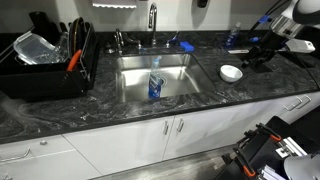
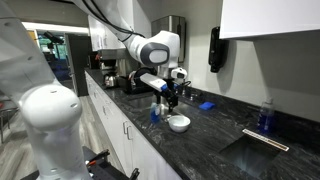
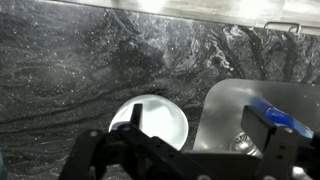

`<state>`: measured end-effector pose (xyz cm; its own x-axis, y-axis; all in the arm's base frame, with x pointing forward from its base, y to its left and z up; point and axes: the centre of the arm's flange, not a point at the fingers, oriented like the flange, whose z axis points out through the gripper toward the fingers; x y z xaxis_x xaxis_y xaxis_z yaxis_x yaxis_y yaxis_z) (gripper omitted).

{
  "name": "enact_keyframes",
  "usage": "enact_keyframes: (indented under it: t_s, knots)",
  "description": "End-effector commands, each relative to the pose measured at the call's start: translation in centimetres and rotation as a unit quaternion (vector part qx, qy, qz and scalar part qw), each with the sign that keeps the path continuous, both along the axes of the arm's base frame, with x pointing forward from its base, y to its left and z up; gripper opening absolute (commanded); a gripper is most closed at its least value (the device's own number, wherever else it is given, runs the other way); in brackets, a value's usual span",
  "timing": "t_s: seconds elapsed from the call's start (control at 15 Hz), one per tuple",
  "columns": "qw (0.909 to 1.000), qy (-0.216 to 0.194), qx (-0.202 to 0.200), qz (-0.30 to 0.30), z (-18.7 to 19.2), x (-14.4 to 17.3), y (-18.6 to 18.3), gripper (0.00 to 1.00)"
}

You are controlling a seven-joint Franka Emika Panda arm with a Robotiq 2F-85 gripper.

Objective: Pick up the bowl and put it in the sink, then pick up the bottle from the sink and put it on the counter

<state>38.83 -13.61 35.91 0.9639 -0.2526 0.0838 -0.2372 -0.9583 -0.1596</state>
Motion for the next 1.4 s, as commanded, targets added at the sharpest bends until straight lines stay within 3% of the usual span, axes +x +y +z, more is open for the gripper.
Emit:
enact_keyframes:
  t_s: [0.0,0.4,0.8,1.33]
  knots:
    - [0.9988,-0.044,-0.018,-0.016,-1.9,2.3,0.6,1.0]
    - [0.9987,-0.008,-0.04,-0.031,-5.6,5.4,1.3,1.0]
    - [0.9974,-0.022,-0.052,-0.045,-8.0,9.1,1.0,1.0]
    - [0.9972,0.006,-0.059,-0.045,-11.2,12.7,1.1,1.0]
